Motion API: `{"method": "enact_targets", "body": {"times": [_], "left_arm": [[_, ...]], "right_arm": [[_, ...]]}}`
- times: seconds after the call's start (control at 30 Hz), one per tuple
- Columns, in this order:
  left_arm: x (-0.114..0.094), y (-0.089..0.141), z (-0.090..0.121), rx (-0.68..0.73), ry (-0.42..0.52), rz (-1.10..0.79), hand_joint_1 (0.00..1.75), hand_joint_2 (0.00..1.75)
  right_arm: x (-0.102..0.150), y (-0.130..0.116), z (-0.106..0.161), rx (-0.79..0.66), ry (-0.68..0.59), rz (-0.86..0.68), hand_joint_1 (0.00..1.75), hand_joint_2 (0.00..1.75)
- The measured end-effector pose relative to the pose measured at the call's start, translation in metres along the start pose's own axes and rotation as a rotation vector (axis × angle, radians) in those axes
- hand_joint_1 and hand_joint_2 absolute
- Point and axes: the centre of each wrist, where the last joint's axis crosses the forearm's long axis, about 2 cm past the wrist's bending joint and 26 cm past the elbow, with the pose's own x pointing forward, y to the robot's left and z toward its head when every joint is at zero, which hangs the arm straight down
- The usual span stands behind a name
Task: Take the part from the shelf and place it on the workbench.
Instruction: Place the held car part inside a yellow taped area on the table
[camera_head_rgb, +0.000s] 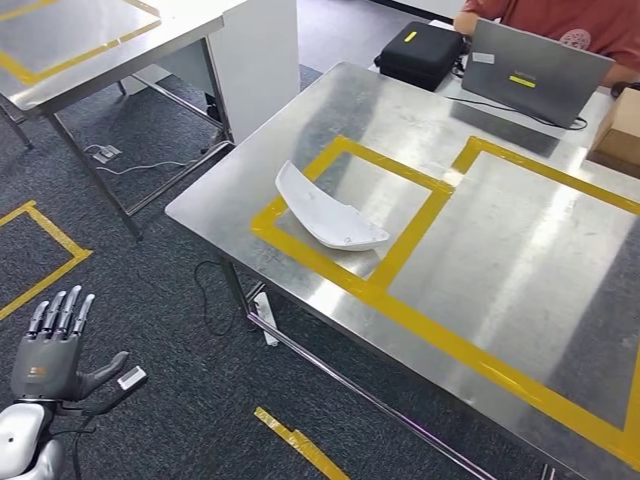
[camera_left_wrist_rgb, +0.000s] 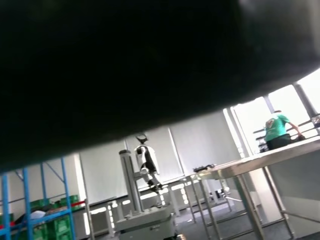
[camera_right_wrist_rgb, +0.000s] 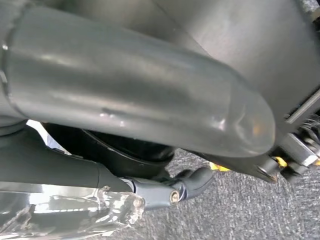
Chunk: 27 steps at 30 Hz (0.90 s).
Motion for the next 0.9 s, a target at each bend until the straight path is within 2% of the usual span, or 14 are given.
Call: {"method": "enact_targets", "body": {"times": [0.9], "left_arm": [[-0.007, -0.011, 0.009, -0.057, 0.059, 0.007, 0.0, 0.0]], "right_arm": [[0.001, -0.003, -0.001, -0.011, 0.019, 0.007, 0.0, 0.0]]}}
